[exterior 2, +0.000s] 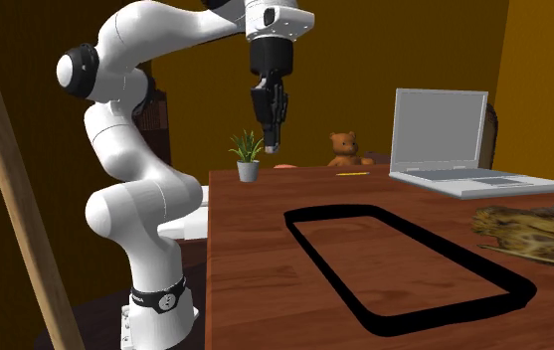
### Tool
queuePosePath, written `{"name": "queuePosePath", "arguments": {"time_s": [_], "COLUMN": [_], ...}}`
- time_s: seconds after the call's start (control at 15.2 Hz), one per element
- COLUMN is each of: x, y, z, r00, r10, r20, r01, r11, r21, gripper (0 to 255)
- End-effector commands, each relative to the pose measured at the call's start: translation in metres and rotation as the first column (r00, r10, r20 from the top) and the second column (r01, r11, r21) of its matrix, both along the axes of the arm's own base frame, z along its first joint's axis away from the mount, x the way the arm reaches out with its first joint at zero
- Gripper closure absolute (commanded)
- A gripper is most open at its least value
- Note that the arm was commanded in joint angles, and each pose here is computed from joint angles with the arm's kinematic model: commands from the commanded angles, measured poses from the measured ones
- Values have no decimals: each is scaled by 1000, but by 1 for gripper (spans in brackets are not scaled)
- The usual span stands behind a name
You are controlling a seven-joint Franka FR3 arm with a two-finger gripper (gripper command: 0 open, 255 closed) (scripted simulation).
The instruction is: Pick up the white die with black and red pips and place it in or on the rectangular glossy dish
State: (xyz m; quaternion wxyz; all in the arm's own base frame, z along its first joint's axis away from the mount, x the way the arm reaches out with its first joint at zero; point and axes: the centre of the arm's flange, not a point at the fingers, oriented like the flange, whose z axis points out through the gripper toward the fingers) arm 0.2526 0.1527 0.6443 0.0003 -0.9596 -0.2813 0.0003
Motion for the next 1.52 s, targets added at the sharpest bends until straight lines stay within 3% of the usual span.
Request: {"name": "queuePosePath", "arguments": {"time_s": [0.0, 0.92, 1.45], "x": [24, 206, 213], "y": [2, 31, 32], "z": [3, 14, -23], "r00": [1000, 1000, 1000], "r10": [0, 0, 0], "r20": [0, 0, 0], "r01": [0, 0, 0], "r11": [1000, 1000, 1000], "r21": [0, 0, 0], "gripper": [255, 255, 255]}}
